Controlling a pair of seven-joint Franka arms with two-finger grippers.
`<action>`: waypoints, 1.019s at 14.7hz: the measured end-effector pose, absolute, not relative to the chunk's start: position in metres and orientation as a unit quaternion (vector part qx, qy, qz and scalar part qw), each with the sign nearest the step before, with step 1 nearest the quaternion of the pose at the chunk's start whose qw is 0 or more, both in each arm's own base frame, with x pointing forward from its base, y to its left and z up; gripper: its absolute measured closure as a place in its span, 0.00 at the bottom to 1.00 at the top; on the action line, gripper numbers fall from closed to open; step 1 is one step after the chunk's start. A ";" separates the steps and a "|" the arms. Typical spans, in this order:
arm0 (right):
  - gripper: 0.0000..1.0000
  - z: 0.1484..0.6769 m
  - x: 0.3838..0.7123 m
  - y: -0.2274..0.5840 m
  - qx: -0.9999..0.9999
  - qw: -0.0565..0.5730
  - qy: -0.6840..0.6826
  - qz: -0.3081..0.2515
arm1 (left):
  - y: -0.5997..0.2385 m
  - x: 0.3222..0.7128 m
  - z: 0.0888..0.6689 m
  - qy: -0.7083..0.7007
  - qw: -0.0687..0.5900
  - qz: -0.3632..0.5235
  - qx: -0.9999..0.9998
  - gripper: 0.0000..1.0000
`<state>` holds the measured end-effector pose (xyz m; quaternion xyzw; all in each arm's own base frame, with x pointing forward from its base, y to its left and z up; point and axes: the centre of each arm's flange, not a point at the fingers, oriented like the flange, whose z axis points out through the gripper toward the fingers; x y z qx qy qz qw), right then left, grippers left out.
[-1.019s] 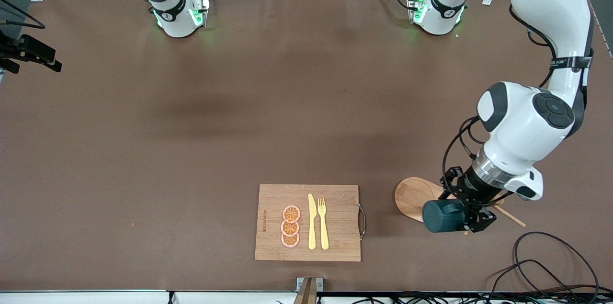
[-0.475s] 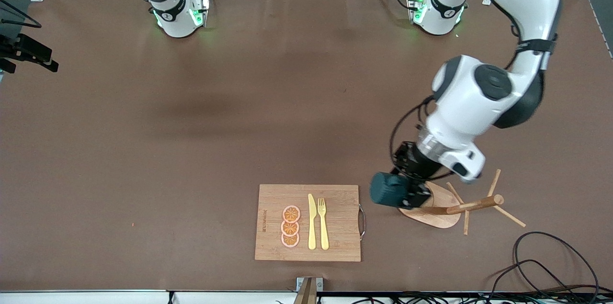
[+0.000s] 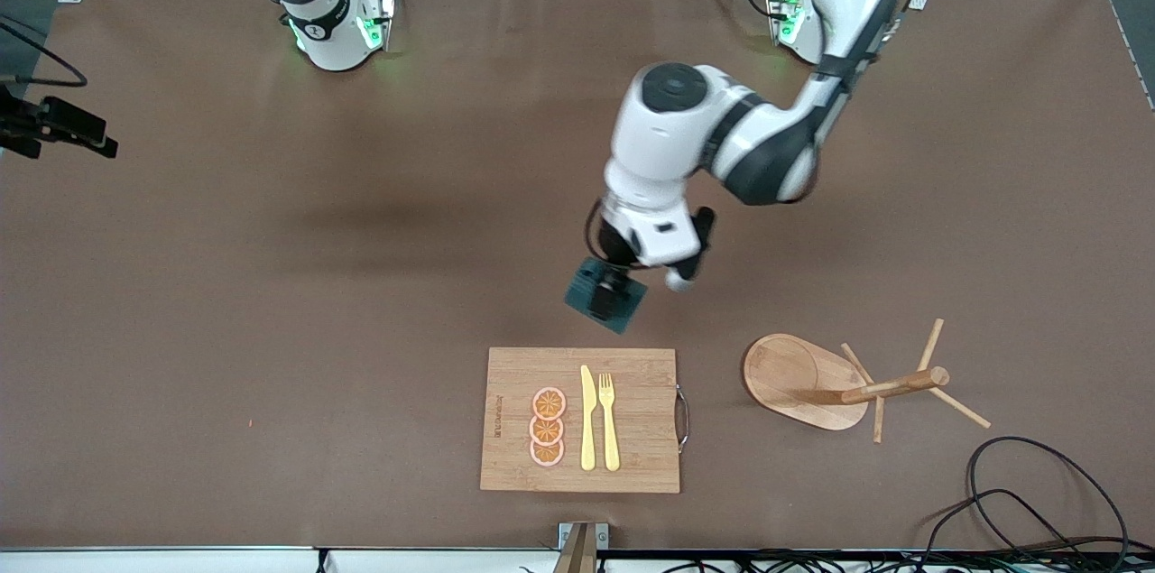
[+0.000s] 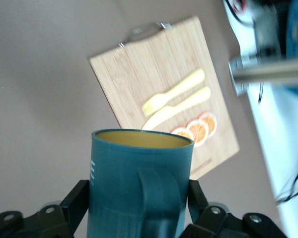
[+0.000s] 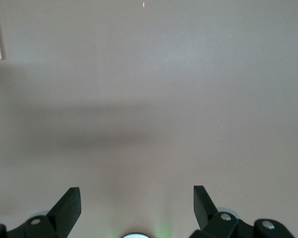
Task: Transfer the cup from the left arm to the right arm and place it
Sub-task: 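Lift the mug off the stand and carry it toward the table middle, then set the mug on the table while the right gripper reaches toward it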
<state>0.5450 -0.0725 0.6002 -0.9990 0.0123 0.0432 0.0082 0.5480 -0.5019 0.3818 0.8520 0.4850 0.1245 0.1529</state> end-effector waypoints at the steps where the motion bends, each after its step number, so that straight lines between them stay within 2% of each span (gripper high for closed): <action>1: 0.00 0.590 0.553 -0.080 -0.999 0.007 0.019 0.041 | -0.525 0.531 0.366 0.453 0.143 0.145 0.868 0.15; 8: 0.00 0.530 0.578 -0.132 -0.997 0.007 0.036 0.063 | -0.621 0.437 0.242 0.264 0.057 0.302 0.914 0.15; 11: 0.00 0.520 0.581 -0.141 -0.997 0.010 0.035 0.064 | -0.644 0.398 0.209 0.177 0.032 0.365 0.913 0.15; 15: 0.00 0.501 0.593 -0.123 -0.997 0.041 0.028 0.067 | -0.654 0.365 0.172 0.074 -0.008 0.452 0.889 0.15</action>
